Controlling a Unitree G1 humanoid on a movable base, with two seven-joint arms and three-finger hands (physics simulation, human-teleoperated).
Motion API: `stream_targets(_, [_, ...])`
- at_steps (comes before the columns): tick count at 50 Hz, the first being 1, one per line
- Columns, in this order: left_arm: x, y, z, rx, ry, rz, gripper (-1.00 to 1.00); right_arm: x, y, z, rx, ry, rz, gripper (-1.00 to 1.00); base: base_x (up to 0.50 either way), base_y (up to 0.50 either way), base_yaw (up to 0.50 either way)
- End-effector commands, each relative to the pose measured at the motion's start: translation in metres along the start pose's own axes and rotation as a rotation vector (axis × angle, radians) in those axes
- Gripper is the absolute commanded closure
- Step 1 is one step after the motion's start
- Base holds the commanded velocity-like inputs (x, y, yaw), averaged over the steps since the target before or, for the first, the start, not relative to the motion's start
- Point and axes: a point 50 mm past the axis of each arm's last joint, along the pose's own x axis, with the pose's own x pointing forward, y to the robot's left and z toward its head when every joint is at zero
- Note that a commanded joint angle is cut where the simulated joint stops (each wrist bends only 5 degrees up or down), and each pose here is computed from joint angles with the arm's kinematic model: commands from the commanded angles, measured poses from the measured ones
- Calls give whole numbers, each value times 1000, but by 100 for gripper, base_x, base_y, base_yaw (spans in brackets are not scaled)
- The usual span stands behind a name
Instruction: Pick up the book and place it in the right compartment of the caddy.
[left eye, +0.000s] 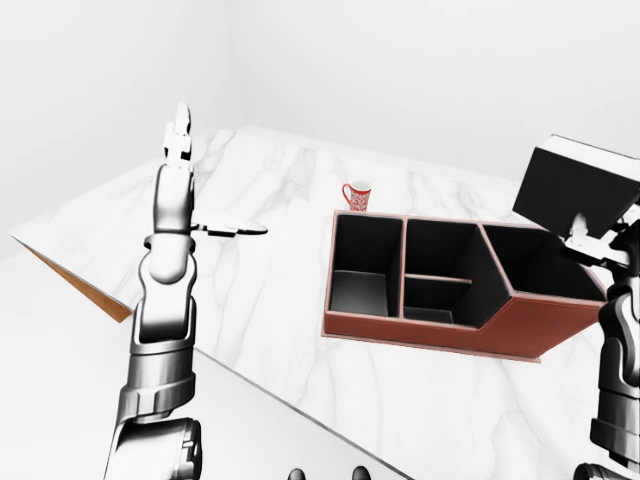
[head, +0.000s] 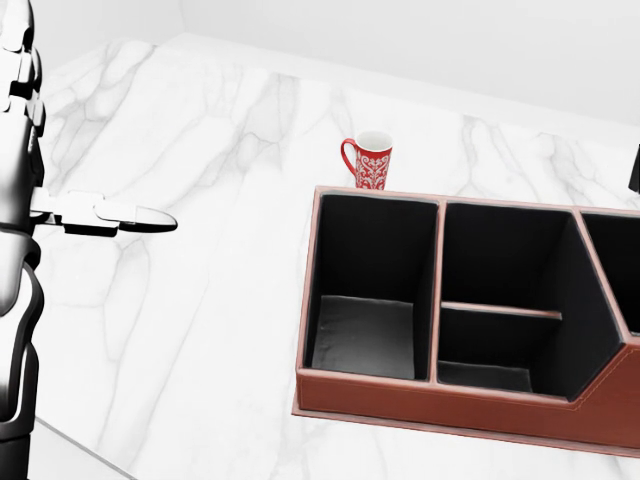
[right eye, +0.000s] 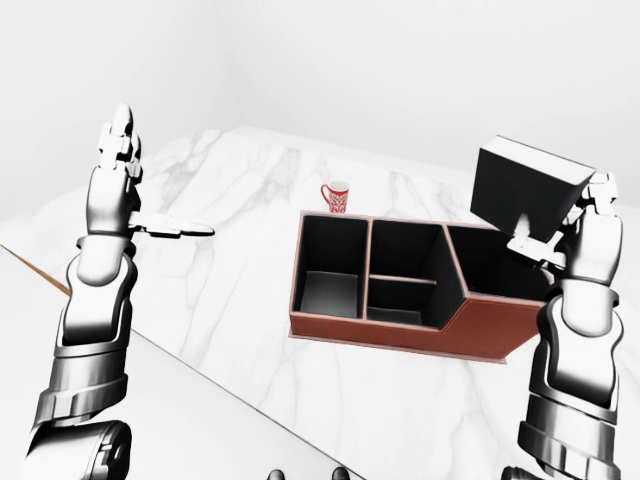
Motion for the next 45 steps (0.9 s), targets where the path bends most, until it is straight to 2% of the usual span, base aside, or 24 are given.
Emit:
stream_targets(1, [-1,0,1,-5,-7,3,-100,-2,-2,-1,41,1,-22,100,0,0,0])
stream_targets(19, [0,0,1,2,-5,3,-100,-9,-2,-14,32,34,-22,100,0,0,0])
stream_targets(45, [-1,-1,0,4,-5,0,-100,-7,-2,-15,31,36,-25,100,0,0,0])
